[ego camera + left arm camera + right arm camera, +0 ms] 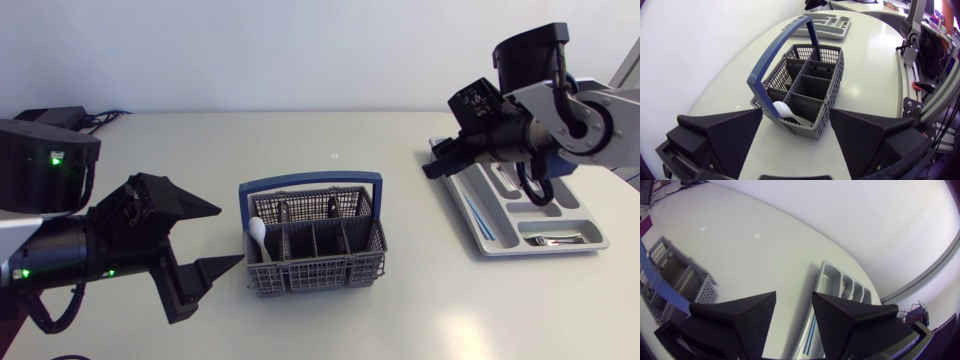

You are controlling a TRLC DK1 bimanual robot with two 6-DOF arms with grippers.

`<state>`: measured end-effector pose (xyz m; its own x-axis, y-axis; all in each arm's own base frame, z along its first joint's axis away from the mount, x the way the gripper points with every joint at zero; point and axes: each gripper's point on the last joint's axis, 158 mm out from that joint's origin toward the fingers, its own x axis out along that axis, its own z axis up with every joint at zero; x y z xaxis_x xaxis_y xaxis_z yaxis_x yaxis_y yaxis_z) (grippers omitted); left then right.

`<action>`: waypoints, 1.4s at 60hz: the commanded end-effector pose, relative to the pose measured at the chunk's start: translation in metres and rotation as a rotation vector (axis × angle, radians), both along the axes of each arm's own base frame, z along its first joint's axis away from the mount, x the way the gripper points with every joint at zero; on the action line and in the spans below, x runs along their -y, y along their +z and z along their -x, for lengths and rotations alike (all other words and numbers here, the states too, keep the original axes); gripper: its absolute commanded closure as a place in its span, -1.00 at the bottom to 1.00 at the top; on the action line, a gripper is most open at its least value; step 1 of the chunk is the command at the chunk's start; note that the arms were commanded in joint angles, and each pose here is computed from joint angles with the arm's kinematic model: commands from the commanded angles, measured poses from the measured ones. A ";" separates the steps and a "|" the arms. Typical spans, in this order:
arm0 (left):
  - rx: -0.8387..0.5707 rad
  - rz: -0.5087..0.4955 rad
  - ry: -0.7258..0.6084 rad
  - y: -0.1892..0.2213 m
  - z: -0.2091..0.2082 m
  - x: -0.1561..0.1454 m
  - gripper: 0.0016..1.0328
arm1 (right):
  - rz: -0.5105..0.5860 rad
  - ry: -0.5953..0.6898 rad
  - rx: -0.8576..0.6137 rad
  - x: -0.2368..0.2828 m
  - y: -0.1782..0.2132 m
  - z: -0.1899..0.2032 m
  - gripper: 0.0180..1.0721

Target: Sort the cutlery from the basket into the organizer compartments.

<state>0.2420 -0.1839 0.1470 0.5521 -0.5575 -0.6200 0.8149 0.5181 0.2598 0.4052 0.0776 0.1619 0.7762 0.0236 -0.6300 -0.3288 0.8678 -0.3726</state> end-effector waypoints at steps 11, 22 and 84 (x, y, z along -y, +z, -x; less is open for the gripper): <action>0.005 -0.020 -0.001 -0.020 0.001 -0.005 -0.79 | -0.066 0.187 0.032 -0.059 0.017 0.068 -0.06; 0.020 -0.033 0.026 -0.027 -0.011 -0.013 -0.79 | -0.118 0.280 0.041 -0.087 0.019 0.099 -0.06; -0.092 0.076 -0.103 -0.041 -0.029 -0.007 -0.79 | -0.259 0.578 -0.044 -0.189 -0.021 0.145 -0.05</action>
<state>0.2755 -0.1782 0.1075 0.4363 -0.6500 -0.6222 0.8772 0.4614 0.1330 0.2654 0.2598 0.1655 0.6037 0.5834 -0.5434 -0.7622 0.6222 -0.1788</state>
